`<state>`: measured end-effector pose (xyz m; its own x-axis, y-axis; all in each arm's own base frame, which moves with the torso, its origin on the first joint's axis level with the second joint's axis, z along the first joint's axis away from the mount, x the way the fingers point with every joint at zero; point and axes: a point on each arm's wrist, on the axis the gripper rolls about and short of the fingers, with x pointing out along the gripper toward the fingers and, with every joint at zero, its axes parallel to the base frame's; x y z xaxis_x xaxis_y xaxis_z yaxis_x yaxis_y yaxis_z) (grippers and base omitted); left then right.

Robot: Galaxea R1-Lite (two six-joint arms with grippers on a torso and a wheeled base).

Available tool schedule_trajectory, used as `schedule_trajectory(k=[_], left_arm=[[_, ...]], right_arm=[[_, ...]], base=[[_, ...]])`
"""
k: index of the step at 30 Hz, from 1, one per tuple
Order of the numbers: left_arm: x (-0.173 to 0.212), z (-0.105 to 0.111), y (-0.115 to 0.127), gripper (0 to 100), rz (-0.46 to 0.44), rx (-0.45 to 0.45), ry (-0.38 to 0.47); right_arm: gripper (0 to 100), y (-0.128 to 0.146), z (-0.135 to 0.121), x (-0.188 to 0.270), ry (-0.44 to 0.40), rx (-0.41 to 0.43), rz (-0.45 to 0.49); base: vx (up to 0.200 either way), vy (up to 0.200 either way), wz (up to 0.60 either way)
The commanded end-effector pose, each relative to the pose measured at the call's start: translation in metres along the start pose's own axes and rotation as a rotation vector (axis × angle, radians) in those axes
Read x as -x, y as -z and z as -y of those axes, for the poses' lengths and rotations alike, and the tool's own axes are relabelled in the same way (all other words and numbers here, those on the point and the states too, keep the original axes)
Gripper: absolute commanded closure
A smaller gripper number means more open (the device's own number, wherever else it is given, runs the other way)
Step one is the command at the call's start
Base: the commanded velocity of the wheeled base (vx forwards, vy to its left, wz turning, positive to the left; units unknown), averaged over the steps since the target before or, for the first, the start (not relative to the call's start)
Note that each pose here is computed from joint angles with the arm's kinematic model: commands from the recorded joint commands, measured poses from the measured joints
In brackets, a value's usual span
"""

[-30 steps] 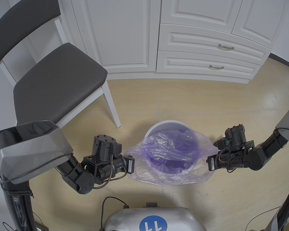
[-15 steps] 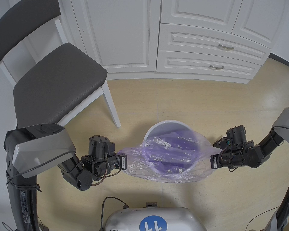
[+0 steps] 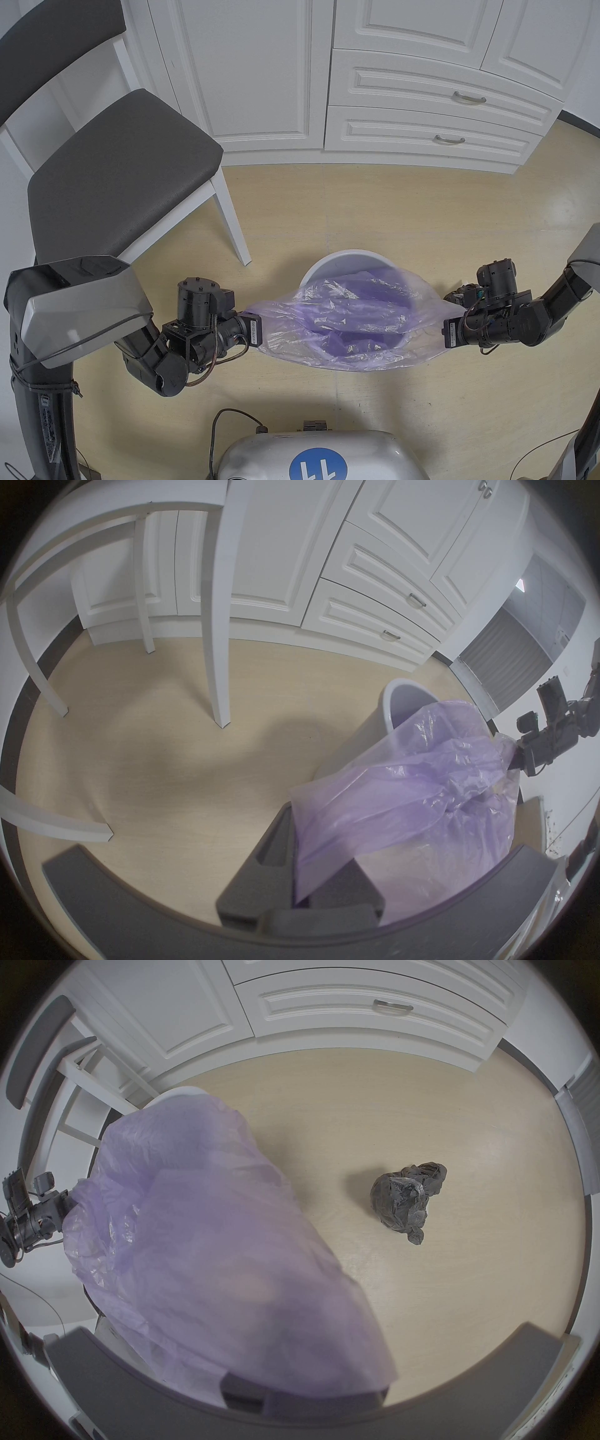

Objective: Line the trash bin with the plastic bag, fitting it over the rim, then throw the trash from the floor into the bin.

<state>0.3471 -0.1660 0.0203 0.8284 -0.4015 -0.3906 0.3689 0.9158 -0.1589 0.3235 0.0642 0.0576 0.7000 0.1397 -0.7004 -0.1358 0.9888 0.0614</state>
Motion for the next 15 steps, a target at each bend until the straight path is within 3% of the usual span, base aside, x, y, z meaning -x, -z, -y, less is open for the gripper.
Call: schedule_trajectory(k=[1,6,7,12,15], left_arm=[[0.003,0.000,0.000,100,-0.006,0.001,0.010],[0.006,0.004,0.003,100,-0.018,-0.004,0.021],[0.009,0.016,0.008,100,-0.034,-0.019,0.048],[0.017,0.031,0.007,100,-0.012,-0.032,0.088],[0.025,0.039,0.003,100,0.011,-0.039,0.111]], right_arm=[[100,0.001,0.004,0.000,0.007,0.000,-0.006],[100,0.005,0.001,-0.003,0.000,0.031,-0.023],[0,0.010,-0.006,-0.001,-0.016,0.051,-0.037],[0,0.017,-0.012,0.005,-0.043,0.081,-0.028],[0,0.021,-0.008,0.020,-0.054,0.159,0.015]], base=[[0.000,0.000,0.00],[0.000,0.000,0.00],[0.000,0.000,0.00],[0.000,0.000,0.00],[0.000,0.000,0.00]])
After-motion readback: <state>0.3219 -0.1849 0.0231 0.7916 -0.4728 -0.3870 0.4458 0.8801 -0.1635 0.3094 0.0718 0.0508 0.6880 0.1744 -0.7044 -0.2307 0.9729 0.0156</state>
